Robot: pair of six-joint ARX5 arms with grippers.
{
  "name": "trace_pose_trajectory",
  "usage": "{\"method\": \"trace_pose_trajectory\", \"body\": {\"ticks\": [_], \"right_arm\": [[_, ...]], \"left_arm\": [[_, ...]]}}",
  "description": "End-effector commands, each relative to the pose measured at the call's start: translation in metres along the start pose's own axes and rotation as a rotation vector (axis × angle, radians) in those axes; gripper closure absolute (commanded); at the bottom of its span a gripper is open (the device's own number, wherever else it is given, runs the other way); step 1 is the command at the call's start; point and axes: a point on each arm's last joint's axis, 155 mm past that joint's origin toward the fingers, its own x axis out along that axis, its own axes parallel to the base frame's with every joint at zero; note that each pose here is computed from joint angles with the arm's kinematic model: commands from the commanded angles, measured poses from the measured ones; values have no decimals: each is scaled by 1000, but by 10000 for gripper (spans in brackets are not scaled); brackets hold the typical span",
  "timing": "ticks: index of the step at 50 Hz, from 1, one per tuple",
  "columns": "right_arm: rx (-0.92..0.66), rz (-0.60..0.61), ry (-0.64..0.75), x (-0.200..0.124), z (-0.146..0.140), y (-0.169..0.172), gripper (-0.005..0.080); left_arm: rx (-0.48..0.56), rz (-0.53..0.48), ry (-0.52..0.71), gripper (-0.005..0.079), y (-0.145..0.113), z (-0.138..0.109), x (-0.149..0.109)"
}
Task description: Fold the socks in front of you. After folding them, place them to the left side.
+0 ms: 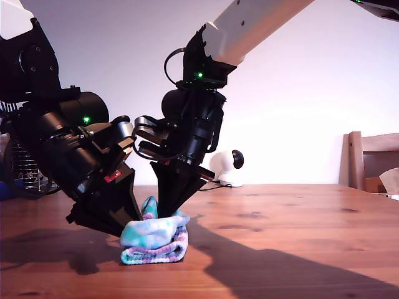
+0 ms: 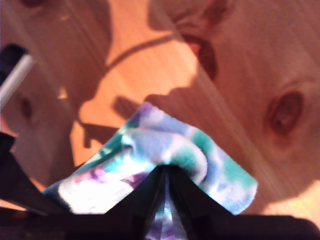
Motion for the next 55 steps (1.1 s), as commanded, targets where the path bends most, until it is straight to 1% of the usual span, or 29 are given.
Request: {"method": "trace_pose_trajectory", "body": {"ticks": [1, 5, 12, 17, 20, 23, 30, 42, 45, 49, 55], "right_arm": [[14, -21, 2, 14, 3, -3, 763], [12, -31, 8, 15, 2, -3, 763], [35, -13, 23, 13, -3, -3, 764], [46, 60, -3, 6, 0, 7, 764], [49, 105, -30, -2, 5, 14, 763], [47, 125, -50, -12, 8, 17, 763], [50, 122, -85, -34, 12, 16, 764], [83, 180, -144, -76, 10, 16, 764], [84, 185, -162, -87, 10, 13, 764], [81, 173, -175, -100, 6, 6, 764], [82, 124, -194, -114, 2, -12, 764]], "left_arm": [[-6, -16, 44, 761, 1, -16, 10], [2, -17, 40, 761, 0, -15, 10], [15, -17, 23, 762, 1, -10, 10], [19, -29, 15, 762, -2, -8, 8], [18, -42, 9, 762, -4, -7, 7], [20, -50, 4, 762, -6, -6, 6], [31, -55, -18, 762, -8, 0, 2], [100, -38, -101, 762, -17, 23, -14], [110, -29, -124, 762, -18, 29, -17], [129, 8, -150, 762, -12, 37, -19], [168, 90, -190, 762, 0, 50, -20]]}}
